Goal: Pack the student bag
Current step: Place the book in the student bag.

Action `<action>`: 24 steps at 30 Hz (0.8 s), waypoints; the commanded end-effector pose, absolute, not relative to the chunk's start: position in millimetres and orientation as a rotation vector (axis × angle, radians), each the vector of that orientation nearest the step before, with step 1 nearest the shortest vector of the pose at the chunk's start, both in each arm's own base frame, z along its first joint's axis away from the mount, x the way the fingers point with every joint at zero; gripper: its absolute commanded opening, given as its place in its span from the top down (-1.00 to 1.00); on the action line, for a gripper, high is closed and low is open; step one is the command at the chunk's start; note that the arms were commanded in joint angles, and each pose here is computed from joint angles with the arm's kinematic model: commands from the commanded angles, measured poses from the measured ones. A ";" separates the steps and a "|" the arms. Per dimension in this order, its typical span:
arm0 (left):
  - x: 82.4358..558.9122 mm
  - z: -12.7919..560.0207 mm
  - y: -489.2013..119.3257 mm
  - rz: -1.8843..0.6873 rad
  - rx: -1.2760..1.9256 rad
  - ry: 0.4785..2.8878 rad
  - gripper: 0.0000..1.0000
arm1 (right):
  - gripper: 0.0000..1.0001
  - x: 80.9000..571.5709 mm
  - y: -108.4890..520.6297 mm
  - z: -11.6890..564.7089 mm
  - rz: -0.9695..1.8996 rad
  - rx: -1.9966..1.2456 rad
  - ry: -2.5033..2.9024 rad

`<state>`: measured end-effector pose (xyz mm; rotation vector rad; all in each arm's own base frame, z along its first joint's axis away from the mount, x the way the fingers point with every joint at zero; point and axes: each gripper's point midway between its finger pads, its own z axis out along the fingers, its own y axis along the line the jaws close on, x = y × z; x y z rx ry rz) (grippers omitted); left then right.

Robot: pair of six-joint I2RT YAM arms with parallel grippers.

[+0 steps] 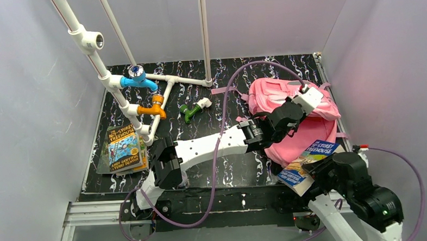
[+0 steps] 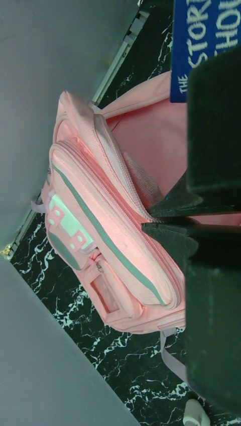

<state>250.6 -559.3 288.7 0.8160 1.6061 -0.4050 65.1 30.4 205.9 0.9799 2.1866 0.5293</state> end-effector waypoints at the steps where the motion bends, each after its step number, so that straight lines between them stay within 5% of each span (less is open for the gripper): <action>1: 251.3 389.1 -546.1 -0.544 0.638 1.490 1.00 | 0.97 98.6 47.1 225.4 0.724 1.193 2.006; 15: 229.5 383.7 -541.8 -0.637 0.711 1.537 1.00 | 0.97 176.7 21.4 286.1 0.776 1.302 1.471; 24: 210.6 393.9 -539.1 -0.702 0.765 1.543 1.00 | 0.97 206.8 -4.5 241.1 0.763 1.402 1.111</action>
